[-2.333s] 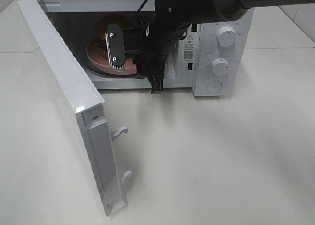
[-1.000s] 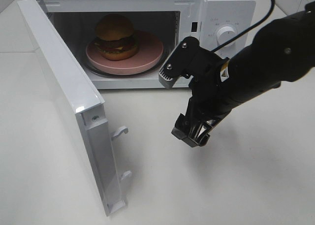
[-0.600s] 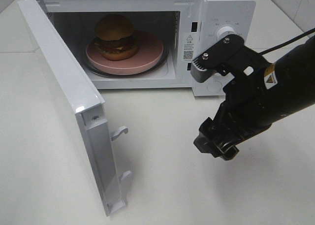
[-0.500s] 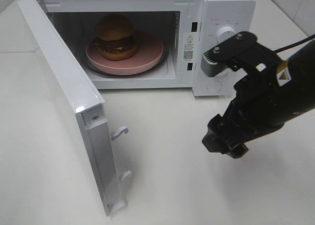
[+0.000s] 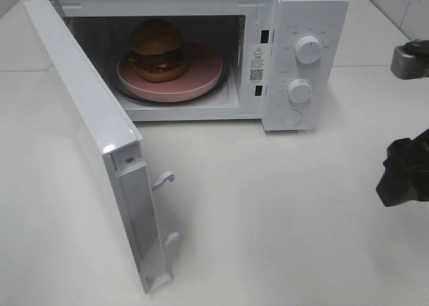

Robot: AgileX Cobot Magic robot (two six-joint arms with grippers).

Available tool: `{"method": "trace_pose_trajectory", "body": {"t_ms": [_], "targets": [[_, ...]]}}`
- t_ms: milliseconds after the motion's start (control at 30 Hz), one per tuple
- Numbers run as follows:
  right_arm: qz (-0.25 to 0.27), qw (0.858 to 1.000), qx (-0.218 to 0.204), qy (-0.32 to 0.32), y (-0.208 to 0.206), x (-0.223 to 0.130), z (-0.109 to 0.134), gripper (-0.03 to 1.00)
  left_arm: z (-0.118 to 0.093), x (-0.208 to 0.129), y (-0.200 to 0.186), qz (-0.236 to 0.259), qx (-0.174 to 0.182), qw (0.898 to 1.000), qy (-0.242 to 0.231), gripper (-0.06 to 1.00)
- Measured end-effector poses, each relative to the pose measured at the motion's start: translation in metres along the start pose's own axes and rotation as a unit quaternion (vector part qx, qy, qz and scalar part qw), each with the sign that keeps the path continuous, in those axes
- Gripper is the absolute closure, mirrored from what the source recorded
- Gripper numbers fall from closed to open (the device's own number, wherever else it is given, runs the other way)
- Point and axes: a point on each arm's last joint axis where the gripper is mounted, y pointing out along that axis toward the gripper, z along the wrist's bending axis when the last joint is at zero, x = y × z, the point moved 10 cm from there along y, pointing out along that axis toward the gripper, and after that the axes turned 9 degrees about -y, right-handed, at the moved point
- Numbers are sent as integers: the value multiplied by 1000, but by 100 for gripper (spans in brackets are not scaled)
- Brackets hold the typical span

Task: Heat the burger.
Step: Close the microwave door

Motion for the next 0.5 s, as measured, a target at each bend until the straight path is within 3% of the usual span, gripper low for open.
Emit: {"method": "trace_pose_trajectory", "body": {"t_ms": [200, 500], "targets": [[-8, 1000, -2, 3, -17, -12, 0, 19, 0, 0, 0, 0, 0, 1000, 0, -5], [-88, 996, -16, 6, -63, -33, -1, 20, 0, 0, 0, 0, 0, 1000, 0, -5]]}}
